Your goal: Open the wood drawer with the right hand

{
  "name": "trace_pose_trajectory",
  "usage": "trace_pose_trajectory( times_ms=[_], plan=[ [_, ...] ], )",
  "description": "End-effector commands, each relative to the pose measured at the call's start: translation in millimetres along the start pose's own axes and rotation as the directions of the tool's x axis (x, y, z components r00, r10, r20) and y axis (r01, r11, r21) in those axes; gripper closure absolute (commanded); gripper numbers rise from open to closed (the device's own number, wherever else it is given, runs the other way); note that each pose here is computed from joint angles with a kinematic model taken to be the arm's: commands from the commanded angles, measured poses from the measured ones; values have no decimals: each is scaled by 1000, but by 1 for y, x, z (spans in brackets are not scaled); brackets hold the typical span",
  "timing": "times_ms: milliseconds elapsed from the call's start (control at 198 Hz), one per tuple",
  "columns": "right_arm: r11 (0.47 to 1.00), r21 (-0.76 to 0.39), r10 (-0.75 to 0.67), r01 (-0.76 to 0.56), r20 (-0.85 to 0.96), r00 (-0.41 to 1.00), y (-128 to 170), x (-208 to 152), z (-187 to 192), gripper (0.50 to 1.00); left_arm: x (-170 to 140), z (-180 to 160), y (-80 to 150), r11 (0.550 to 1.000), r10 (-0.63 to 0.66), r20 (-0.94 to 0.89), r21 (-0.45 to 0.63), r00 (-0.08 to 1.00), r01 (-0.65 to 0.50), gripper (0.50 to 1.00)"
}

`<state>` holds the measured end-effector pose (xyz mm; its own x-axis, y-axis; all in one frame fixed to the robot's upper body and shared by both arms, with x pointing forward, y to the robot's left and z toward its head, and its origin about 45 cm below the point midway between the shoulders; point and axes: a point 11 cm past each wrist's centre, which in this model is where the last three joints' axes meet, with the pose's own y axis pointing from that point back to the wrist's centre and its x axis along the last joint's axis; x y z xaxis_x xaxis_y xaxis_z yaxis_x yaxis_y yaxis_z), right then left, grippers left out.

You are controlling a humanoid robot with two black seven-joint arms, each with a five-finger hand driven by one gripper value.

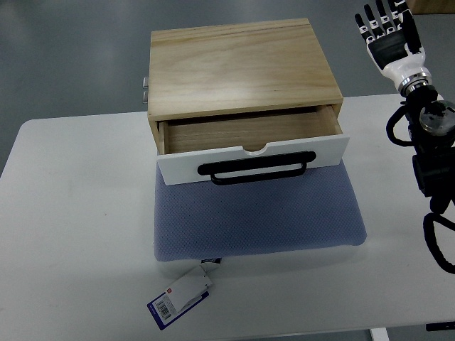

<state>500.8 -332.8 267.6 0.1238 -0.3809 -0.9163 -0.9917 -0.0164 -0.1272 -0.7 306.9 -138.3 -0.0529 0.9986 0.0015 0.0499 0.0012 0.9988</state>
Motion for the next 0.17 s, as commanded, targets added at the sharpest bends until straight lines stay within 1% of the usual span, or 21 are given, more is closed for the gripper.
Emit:
trace_pose_trajectory(
  times_ms=[0,167],
  plan=[
    [1000,-5,11,-11,6,1000,3,5,5,554,-1,0,0,1000,-2,0,-1,1000,2,500],
    [1000,1,26,-26,-3,1000,4,10,6,554,-1,0,0,1000,-3,2,-1,1000,3,500]
  ],
)
